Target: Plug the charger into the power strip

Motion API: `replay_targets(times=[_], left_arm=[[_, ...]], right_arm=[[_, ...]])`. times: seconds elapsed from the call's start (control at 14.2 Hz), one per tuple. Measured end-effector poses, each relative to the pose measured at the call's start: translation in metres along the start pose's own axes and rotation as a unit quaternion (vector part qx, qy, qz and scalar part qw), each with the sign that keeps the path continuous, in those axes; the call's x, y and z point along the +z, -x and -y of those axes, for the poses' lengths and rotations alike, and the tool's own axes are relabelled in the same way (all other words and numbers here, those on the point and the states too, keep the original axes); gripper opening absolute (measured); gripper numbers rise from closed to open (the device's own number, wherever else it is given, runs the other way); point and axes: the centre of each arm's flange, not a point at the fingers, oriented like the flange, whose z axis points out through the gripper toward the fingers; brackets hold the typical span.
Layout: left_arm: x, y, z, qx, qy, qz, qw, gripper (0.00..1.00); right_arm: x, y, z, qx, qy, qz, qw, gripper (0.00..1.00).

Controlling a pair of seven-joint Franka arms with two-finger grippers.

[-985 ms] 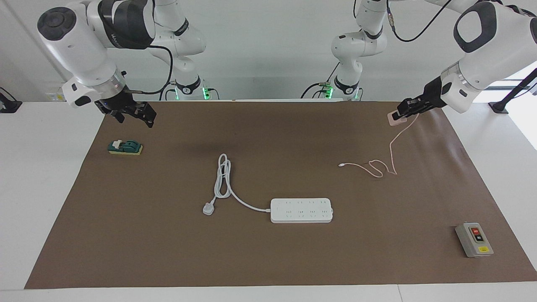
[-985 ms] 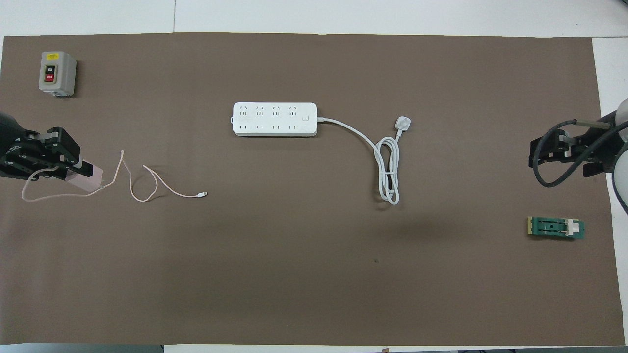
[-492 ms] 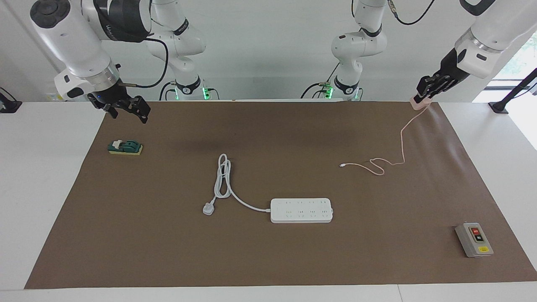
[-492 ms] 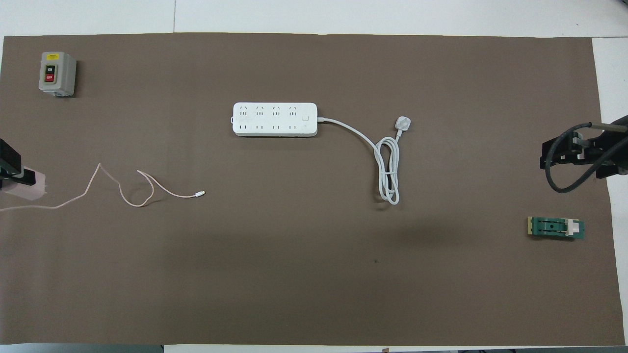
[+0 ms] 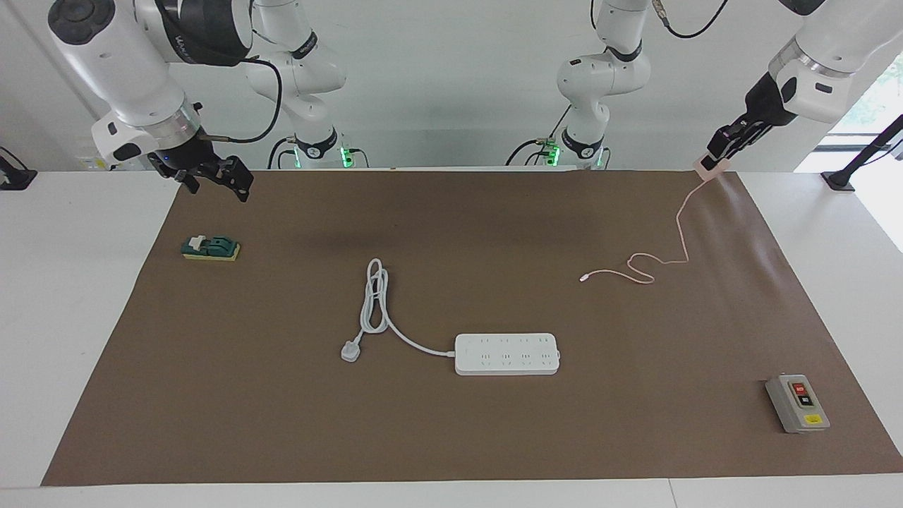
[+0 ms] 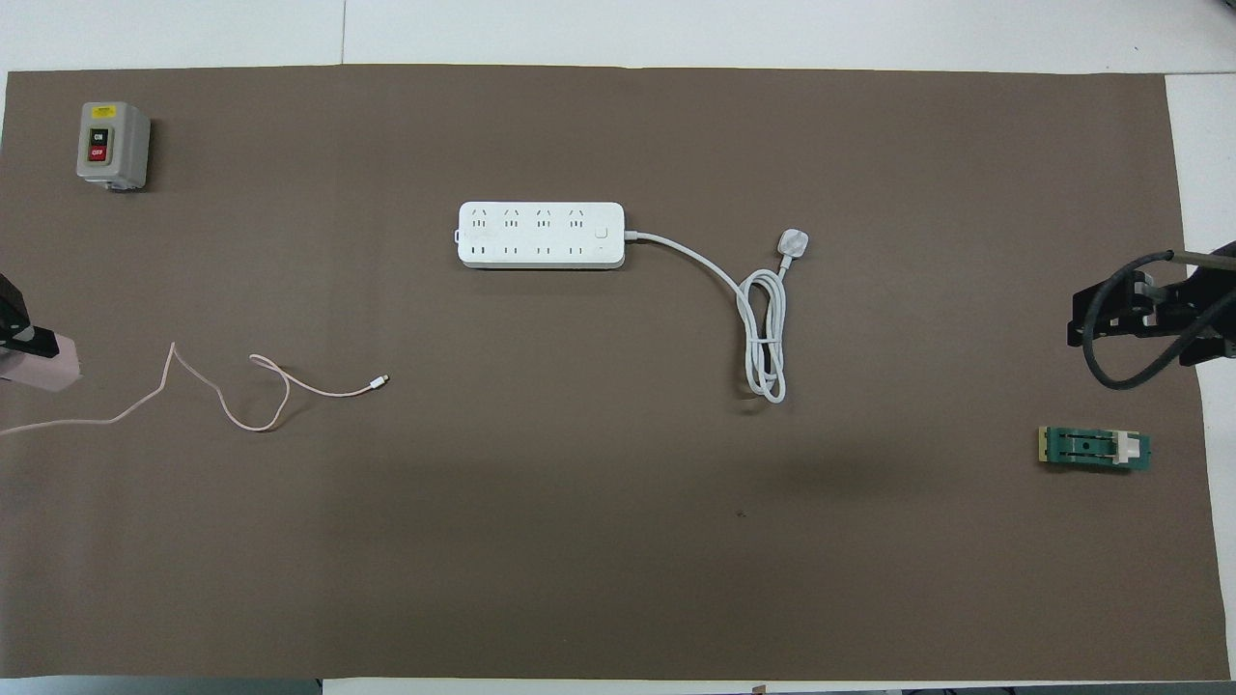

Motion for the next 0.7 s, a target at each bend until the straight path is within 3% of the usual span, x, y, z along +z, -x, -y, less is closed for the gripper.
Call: replay_targets(times=[0.21, 0.35, 0.49, 0.7], left_arm=[[0.002, -0.003, 0.000, -0.066, -0.001, -0.004, 0.998, 0.31], [-0.002, -0.011, -0.004, -0.115, 0.015, -0.030, 0.993, 0.31], [0.003, -0.024, -0.014, -0.200, 0.035, -0.049, 0.978, 0.31], [0.039, -0.041, -0.056, -0.289, 0.026, -0.058, 0.955, 0.31]], right_arm=[[-0.003, 0.000, -0.004, 0.003, -0.002, -0.005, 1.000, 1.00], [-0.001, 0.000, -0.007, 0.005, -0.002, -0.003, 1.000, 1.00], [0.000, -0.001, -0.008, 0.007, -0.002, -0.002, 1.000, 1.00], [0.001, -0.001, -0.009, 0.007, -0.002, -0.001, 1.000, 1.00]])
